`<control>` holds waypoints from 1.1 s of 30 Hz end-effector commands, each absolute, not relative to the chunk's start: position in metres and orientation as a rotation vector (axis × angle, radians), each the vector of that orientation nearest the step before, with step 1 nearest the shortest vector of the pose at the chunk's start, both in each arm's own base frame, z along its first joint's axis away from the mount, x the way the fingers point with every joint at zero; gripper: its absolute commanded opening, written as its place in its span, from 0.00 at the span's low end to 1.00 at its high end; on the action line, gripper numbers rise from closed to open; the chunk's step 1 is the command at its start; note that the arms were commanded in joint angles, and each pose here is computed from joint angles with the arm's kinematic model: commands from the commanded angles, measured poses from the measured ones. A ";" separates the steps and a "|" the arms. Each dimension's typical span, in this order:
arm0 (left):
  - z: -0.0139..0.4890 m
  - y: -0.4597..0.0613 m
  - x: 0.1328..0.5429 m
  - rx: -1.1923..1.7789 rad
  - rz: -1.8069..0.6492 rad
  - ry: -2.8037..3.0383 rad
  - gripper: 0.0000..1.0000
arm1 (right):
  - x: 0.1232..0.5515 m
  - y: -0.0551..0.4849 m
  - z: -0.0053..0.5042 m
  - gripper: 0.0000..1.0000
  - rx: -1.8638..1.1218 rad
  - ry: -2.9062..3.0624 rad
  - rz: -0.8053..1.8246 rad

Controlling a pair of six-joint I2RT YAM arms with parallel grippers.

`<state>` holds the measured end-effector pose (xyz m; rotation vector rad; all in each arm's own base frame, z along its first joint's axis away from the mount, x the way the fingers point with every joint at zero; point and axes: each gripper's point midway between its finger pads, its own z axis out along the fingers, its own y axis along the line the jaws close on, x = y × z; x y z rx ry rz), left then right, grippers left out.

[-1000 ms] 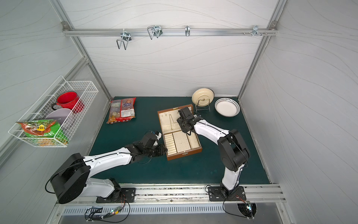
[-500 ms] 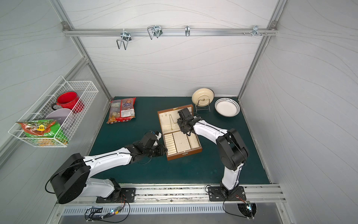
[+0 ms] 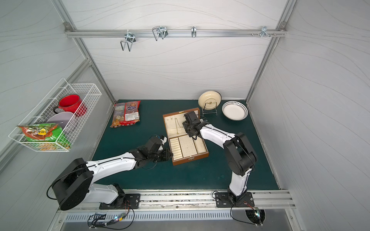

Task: Put jewelry chain into jewelry box
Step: Adjust the necklace in the storage slot.

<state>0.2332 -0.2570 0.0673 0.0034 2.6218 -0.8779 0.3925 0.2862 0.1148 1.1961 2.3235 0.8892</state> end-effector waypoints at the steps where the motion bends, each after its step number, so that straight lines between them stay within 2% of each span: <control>1: 0.050 -0.249 0.221 0.020 -0.826 2.690 0.19 | 0.389 0.275 0.106 0.00 1.203 2.329 0.844; 14: 0.048 -0.248 0.223 0.006 -0.810 2.690 0.20 | 0.362 0.263 0.114 0.00 1.170 2.340 0.853; 25: 0.049 -0.247 0.222 0.005 -0.811 2.690 0.19 | 0.382 0.267 0.128 0.00 1.088 2.321 0.859; 29: 0.058 -0.246 0.224 0.015 -0.801 2.673 0.20 | 0.390 0.271 0.143 0.28 0.998 2.319 0.863; 33: 0.074 -0.245 0.227 0.025 -0.795 2.642 0.20 | 0.388 0.268 0.158 0.42 0.893 2.322 0.847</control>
